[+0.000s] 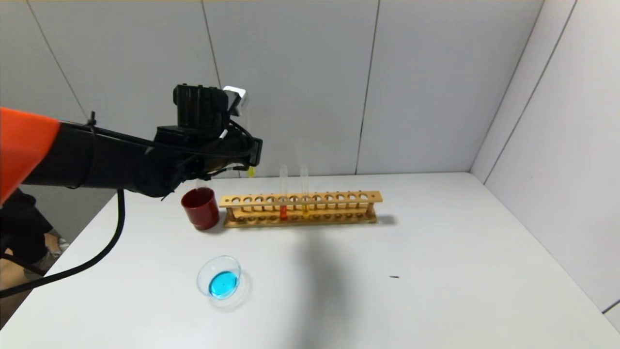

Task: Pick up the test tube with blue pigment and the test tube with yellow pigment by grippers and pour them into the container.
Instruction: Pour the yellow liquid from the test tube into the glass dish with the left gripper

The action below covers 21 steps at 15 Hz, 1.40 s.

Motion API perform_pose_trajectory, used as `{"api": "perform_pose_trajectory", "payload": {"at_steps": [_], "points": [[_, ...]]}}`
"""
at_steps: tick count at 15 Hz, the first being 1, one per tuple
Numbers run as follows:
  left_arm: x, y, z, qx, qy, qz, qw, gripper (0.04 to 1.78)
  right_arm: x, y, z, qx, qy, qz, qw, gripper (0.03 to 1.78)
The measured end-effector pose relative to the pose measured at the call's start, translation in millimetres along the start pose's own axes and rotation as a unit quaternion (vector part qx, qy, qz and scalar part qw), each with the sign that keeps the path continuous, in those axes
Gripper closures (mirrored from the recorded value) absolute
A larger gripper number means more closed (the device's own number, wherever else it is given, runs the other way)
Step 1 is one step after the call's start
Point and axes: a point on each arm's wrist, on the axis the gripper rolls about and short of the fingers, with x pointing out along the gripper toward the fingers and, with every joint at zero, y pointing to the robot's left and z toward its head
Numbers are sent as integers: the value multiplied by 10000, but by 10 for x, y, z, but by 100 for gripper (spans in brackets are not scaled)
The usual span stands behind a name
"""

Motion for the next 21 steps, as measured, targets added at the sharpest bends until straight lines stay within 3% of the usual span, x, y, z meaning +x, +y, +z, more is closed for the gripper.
{"api": "perform_pose_trajectory", "payload": {"at_steps": [4,8,13,17,21], "points": [[-381,69,174,228,73,-15,9997,151,0,0,0,0,-2,0,10000,6],[-744,161,-51,1726,437,-194,9838,151,0,0,0,0,-2,-1,10000,6],[-950,541,-337,3863,475,-852,9172,151,0,0,0,0,0,0,10000,6],[-1019,599,-573,4509,237,-1432,8807,151,0,0,0,0,-2,0,10000,6],[-1014,649,-933,5326,229,-1431,8339,151,0,0,0,0,0,2,10000,6]]}}
